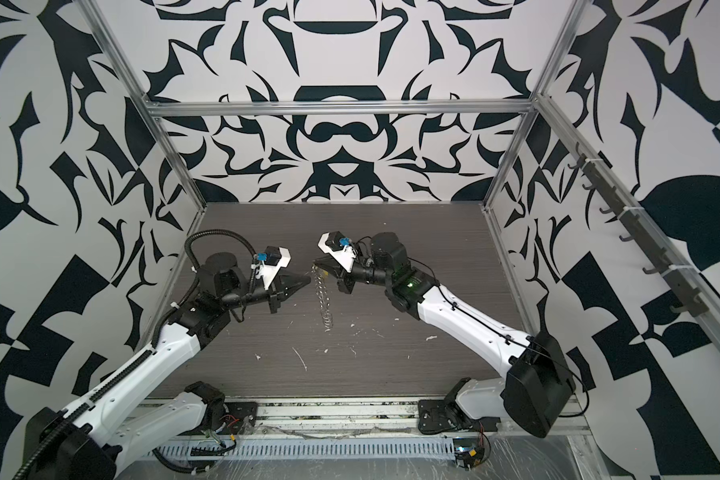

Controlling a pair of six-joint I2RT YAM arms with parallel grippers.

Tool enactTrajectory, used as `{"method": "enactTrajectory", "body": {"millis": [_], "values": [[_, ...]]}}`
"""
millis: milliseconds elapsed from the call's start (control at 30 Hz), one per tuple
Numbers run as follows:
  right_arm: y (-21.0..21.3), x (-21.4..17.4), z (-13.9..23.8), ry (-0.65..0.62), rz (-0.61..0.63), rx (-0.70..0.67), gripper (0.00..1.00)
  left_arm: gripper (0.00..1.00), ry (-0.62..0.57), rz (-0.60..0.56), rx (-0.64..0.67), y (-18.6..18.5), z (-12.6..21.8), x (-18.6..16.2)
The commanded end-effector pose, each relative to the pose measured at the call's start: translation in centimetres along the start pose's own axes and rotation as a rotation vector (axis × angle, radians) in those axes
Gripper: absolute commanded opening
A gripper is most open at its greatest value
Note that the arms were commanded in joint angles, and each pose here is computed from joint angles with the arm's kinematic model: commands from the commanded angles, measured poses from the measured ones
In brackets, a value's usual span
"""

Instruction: Remove the keys from the keyring

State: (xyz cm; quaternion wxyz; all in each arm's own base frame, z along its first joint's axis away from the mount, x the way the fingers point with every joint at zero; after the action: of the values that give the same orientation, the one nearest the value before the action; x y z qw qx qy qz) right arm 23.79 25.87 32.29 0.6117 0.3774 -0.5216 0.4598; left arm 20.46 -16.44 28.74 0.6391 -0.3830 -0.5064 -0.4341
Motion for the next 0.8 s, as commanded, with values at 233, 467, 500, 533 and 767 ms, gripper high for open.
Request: {"method": "enactTrajectory", "body": {"millis": [233, 467, 500, 533, 767], "values": [[0.6, 2.7, 1.1, -0.127, 0.031, 0.027, 0.0, 0.11, -0.037, -0.051, -0.011, -0.2, -0.5, 1.4], [0.8, 3.0, 1.2, -0.128, 0.037, 0.047, 0.0, 0.23, -0.081, -0.156, 0.103, 0.7, -0.3, 2.7], [0.8, 3.0, 1.3, -0.129, 0.037, 0.049, 0.0, 0.24, -0.083, -0.162, 0.102, 0.8, -0.3, 2.9], [0.8, 3.0, 1.3, -0.13, 0.039, 0.048, 0.0, 0.23, -0.082, -0.166, 0.096, 0.9, -0.5, 3.0], [1.0, 3.1, 1.7, -0.138, 0.043, 0.042, 0.0, 0.17, -0.079, -0.155, 0.04, 1.0, -1.1, 3.2]]}}
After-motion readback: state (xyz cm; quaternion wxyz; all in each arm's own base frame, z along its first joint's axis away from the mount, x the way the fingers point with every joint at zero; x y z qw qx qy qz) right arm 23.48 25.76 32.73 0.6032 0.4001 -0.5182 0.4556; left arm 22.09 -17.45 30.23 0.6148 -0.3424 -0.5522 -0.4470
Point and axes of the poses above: each gripper's point midway between its finger pads, its own z axis back along the fingers, its own y axis along the line the jaws close on, x = y × z, the point moved 9 cm from there along z, back along the fingers, and after that the axes turned 3 degrees about -z, right-handed, at the moved point
